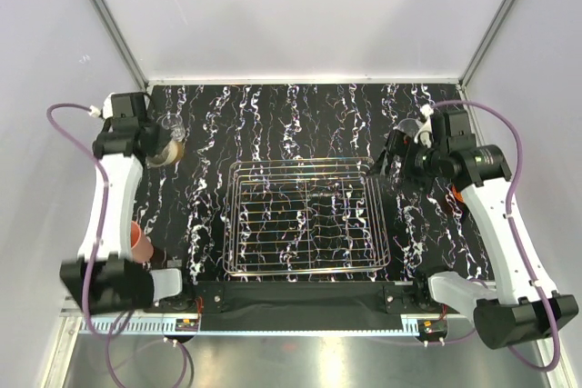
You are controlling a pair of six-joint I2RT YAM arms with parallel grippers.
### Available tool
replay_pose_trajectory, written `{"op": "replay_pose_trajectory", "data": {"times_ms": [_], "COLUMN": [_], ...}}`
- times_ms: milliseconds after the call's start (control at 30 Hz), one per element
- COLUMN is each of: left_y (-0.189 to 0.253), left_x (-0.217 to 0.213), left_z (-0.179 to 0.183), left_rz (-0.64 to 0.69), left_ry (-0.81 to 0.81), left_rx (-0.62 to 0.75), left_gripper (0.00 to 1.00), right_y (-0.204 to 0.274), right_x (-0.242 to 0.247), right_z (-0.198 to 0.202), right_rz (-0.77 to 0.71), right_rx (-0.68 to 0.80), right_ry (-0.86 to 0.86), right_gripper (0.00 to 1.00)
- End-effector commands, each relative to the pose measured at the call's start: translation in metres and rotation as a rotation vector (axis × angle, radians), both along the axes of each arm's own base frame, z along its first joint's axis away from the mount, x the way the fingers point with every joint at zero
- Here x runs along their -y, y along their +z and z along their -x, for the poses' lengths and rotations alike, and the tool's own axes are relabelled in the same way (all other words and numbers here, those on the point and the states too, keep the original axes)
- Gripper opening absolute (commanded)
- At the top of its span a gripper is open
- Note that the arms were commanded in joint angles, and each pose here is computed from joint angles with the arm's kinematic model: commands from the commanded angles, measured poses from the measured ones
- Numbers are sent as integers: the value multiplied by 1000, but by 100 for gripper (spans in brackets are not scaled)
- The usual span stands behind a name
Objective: Load the cups into the dish rack
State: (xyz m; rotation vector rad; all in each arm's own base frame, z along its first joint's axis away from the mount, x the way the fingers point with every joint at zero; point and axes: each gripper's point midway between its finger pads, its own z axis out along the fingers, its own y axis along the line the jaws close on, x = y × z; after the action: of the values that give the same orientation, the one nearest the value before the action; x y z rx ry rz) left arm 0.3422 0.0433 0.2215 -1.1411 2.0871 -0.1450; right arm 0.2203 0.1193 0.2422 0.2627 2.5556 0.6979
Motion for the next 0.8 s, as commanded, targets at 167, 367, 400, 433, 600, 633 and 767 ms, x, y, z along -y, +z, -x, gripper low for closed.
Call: {"op": "replay_pose_trajectory", "data": {"times_ms": [167,367,400,433,600,633,767], "left_y": [152,194,205,206,208,209,213], "left_x": [142,207,211,215,226,224,223], "left_z": [38,86,93,98,129,129,150], "left_rz": [262,515,515,534,639,667,767], "left_ry": [-561,-915,-947,-960,-945,-910,-880], "left_rx": [651,975,1028,1033,1131,1142,1186], "left_gripper": [0,0,0,0,0,0,0], "right_y": [90,140,147,150,170,170,169], "right_x": [-63,-96,-100,-105,-136,-148,-180], "right_z": [-3,10,9,10,4,9,15], "right_rz": [-407,-662,-672,-682,-701,-710,-697], "right_rx": [225,300,336,339,400,394,431], "right_ry": [246,392,408,420,438,461,489], "right_gripper": [100,100,100,99,100,100,100]}}
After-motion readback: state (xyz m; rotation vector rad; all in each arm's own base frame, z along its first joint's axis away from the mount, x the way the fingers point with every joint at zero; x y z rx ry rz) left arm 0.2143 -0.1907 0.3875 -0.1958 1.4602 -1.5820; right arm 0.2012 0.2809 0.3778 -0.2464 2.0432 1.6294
